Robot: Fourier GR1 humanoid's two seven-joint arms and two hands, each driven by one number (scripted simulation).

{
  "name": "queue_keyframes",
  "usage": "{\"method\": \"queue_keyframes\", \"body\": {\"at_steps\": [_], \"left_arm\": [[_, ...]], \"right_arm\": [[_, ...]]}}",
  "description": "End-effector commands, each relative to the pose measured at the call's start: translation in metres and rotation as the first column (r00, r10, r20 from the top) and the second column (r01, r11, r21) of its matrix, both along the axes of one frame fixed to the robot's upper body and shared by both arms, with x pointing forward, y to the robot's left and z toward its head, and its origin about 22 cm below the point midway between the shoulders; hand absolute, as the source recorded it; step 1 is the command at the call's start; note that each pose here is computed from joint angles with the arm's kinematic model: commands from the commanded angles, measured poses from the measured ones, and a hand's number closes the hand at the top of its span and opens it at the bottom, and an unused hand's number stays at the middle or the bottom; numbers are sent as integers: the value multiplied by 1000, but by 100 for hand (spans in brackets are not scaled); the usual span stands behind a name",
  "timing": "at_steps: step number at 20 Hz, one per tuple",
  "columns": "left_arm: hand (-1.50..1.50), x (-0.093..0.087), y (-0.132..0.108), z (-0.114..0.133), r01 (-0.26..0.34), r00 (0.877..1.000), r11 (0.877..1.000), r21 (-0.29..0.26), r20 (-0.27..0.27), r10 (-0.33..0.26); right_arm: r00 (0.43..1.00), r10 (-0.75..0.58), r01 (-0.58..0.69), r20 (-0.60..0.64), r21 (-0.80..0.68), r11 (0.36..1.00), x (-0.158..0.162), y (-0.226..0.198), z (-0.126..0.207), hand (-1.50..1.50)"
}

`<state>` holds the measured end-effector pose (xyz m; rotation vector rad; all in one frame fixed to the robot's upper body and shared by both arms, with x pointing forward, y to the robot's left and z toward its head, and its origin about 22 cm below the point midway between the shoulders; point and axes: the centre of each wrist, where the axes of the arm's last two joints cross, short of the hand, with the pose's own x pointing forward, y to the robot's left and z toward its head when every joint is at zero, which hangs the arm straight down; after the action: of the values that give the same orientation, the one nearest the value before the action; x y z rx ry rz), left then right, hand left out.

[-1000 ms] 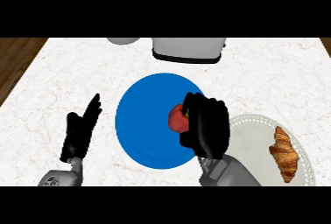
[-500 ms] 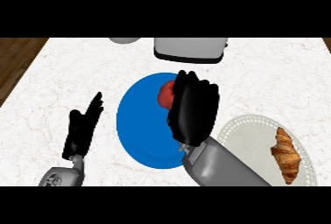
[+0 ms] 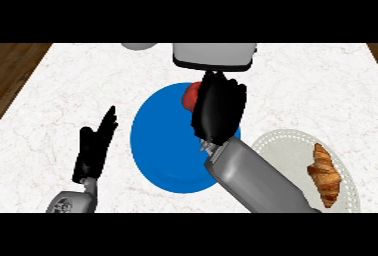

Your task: Pick the bell pepper from the placemat and place it in the plate

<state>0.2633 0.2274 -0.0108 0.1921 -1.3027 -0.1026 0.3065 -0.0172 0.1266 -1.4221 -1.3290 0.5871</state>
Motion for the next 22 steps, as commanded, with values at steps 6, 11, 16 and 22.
{"method": "queue_keyframes", "body": {"at_steps": [6, 11, 16, 22], "left_arm": [[0, -1, -1, -1, -19, 1000, 1000, -2, 3, 19], [0, 6, 2, 7, -14, 1000, 1000, 0, 7, 14], [0, 5, -2, 10, -8, 1000, 1000, 0, 10, 8], [0, -4, 31, -1, -57, 998, 998, -2, -1, 57]], "right_arm": [[945, -181, 235, -274, 179, 955, 14, -7, -40, 150], [881, -113, 252, -459, 254, 934, 13, -18, -70, 150], [872, -22, 191, -489, 299, 935, 10, -1, -77, -150], [964, 184, -65, -191, 503, 862, -1, 4, -62, -150]]}}
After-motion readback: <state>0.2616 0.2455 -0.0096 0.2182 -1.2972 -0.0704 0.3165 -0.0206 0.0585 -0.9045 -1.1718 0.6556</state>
